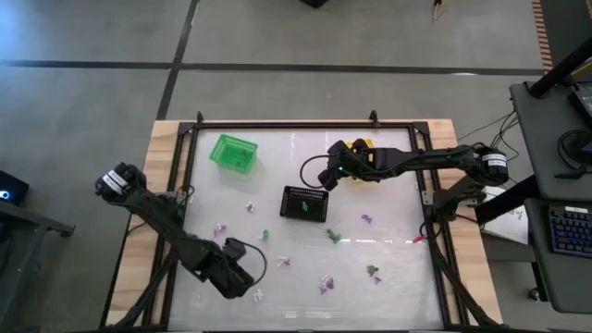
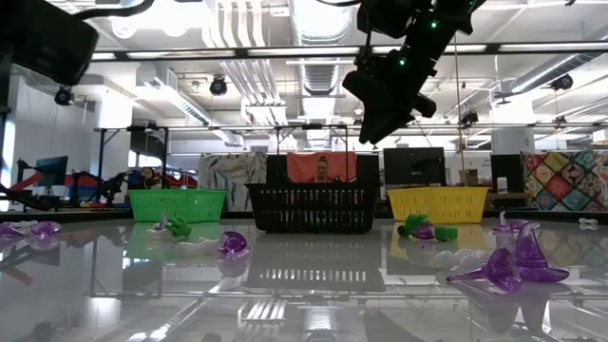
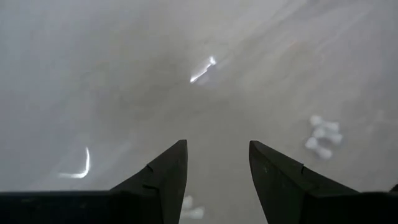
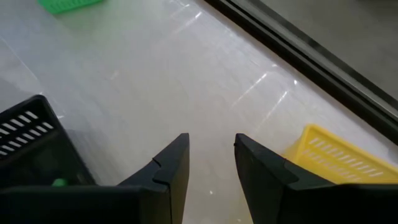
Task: Sort Halloween decoration
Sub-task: Put the white bone toy into the yellow bin
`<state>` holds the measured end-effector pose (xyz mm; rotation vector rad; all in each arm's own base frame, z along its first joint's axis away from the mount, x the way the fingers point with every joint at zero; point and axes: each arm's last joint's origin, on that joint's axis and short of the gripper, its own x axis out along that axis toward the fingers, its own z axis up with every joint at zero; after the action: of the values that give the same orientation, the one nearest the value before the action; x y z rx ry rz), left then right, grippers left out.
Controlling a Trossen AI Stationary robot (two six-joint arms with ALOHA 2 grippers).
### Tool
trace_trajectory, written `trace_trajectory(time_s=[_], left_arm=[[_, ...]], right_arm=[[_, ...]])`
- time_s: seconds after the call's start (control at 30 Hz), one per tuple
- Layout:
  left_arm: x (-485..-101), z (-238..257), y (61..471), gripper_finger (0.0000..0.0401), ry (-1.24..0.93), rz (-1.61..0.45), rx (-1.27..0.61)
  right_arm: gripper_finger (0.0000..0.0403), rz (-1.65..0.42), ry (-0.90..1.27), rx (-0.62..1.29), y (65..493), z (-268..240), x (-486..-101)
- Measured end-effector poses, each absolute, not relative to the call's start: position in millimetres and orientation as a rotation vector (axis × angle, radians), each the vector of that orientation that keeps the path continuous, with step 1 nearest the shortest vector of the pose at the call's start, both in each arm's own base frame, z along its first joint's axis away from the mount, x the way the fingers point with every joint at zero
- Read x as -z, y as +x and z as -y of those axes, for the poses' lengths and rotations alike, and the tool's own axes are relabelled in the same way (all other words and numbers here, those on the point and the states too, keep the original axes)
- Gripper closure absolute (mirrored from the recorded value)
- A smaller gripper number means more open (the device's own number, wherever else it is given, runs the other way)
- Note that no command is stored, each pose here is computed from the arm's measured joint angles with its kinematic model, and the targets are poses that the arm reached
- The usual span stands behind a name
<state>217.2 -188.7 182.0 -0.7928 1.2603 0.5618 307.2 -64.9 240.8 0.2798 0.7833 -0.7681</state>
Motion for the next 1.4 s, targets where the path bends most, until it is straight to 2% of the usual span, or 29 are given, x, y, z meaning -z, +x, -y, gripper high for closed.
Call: trace_trajectory(time_s=[0.5, 0.77, 1.1, 1.4], left_arm=[[-182.1, 195.4, 213.6, 0.0246, -0.948, -1.279, -0.654], [-175.2, 196.6, 214.6, 0.0246, -0.961, -1.284, -0.702], [-163.8, 195.3, 211.8, 0.0246, -0.874, -1.316, -0.760], [-152.9, 198.4, 215.3, 0.0246, -0.775, -1.350, -0.694]], right_arm=[[0.0277, -0.783, 0.282, 0.769, 307.3, 64.9, -240.6], [0.0277, -0.782, 0.284, 0.769, 307.4, 64.9, -240.6], [0.0277, -0.779, 0.289, 0.767, 307.6, 64.7, -240.7], [0.0277, -0.778, 0.289, 0.767, 307.7, 64.8, -240.8]])
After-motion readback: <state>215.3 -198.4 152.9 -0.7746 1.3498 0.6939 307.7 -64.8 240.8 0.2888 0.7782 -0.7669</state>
